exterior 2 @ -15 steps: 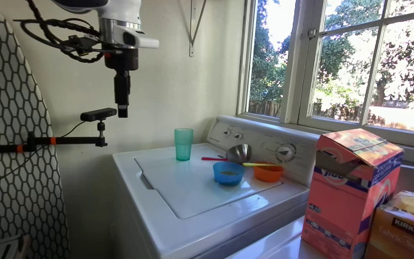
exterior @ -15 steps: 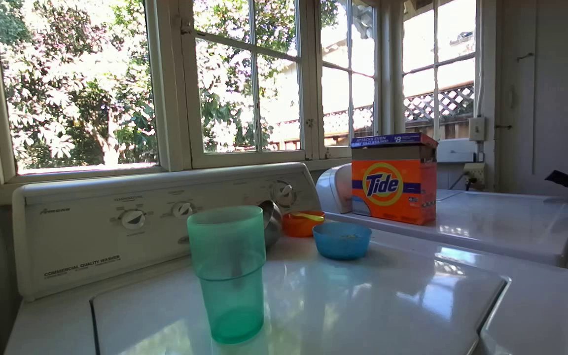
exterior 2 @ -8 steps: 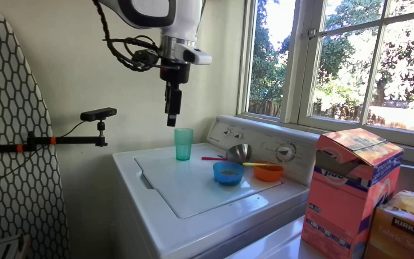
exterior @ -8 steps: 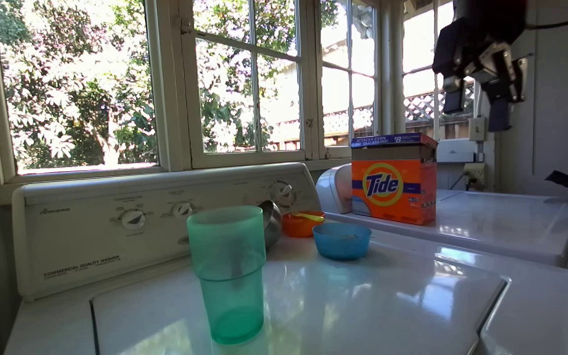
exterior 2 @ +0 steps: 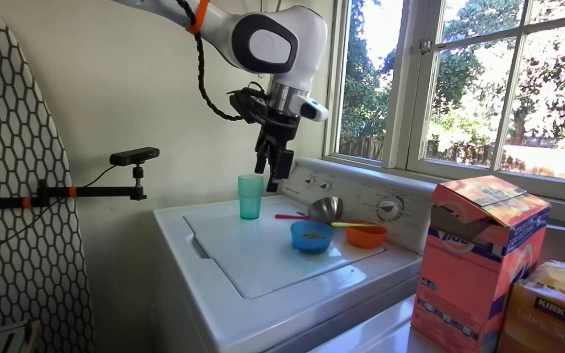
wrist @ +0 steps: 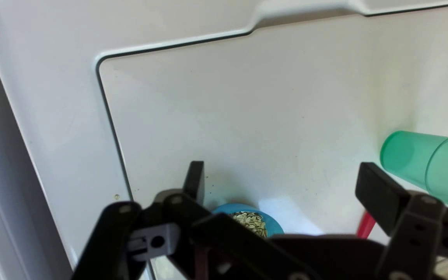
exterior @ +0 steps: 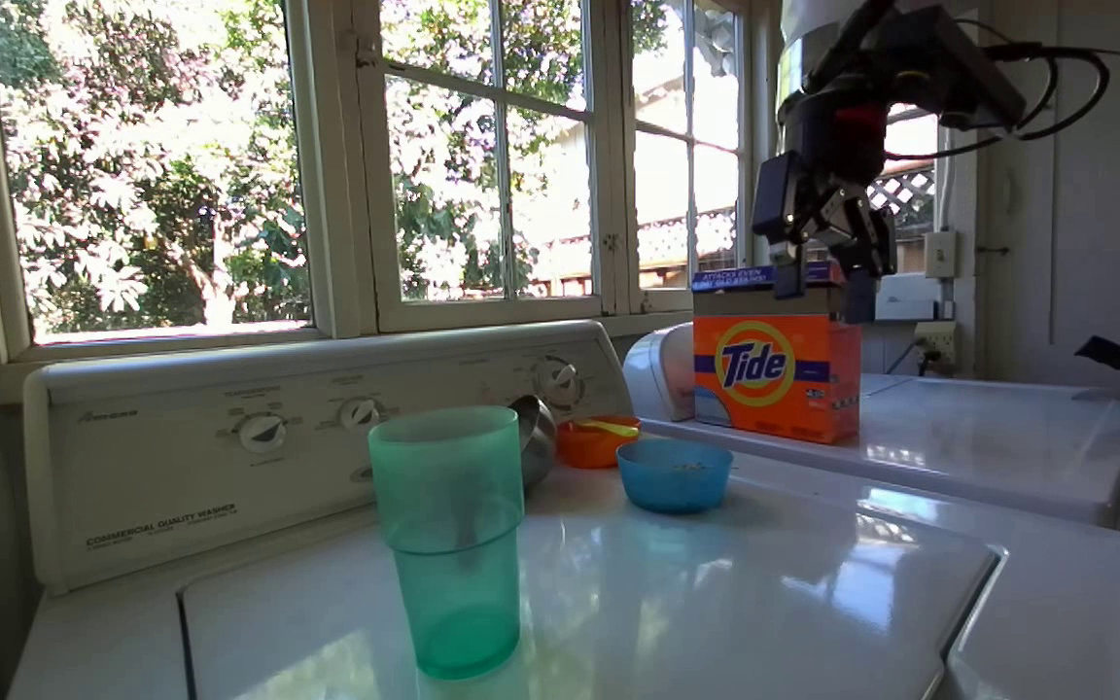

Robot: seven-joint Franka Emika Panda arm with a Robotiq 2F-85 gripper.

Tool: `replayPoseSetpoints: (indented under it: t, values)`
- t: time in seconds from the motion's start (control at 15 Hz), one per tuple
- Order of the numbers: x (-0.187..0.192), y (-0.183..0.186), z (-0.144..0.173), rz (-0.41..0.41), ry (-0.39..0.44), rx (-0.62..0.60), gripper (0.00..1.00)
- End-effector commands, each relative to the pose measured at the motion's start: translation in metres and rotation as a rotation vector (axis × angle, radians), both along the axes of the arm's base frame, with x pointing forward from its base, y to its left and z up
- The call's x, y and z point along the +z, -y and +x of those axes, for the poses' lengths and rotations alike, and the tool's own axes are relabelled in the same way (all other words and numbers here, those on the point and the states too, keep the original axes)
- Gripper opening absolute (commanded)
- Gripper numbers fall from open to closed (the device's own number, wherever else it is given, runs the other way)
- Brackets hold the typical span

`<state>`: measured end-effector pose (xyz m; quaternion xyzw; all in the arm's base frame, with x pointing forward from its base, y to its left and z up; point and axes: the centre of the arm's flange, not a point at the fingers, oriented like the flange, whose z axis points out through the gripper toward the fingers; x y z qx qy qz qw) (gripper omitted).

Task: Pour the contents of the blue bowl into the green cup

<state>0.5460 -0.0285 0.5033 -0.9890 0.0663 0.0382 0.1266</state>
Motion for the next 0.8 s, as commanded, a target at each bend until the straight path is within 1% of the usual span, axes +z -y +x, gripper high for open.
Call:
replayPoseSetpoints:
  t: [0.0, 0.13, 0.2, 0.27, 0.33, 0.53, 0.67, 0.73]
  values:
    - [0.003, -0.001, -0.001, 0.000, 0.006, 0.001, 1.00]
    - [0.009, -0.001, -0.003, -0.001, 0.016, 0.001, 1.00]
    - [0.004, 0.001, 0.005, -0.006, 0.009, -0.033, 1.00]
    - [-0.003, 0.007, 0.020, 0.019, 0.026, -0.021, 1.00]
    - [-0.010, 0.013, 0.034, 0.032, 0.040, -0.043, 1.00]
    - [-0.032, 0.033, 0.079, 0.110, 0.058, -0.119, 1.00]
    - [-0.047, 0.040, 0.103, 0.150, 0.052, -0.119, 1.00]
    - [-0.056, 0.045, 0.113, 0.148, 0.036, -0.123, 1.00]
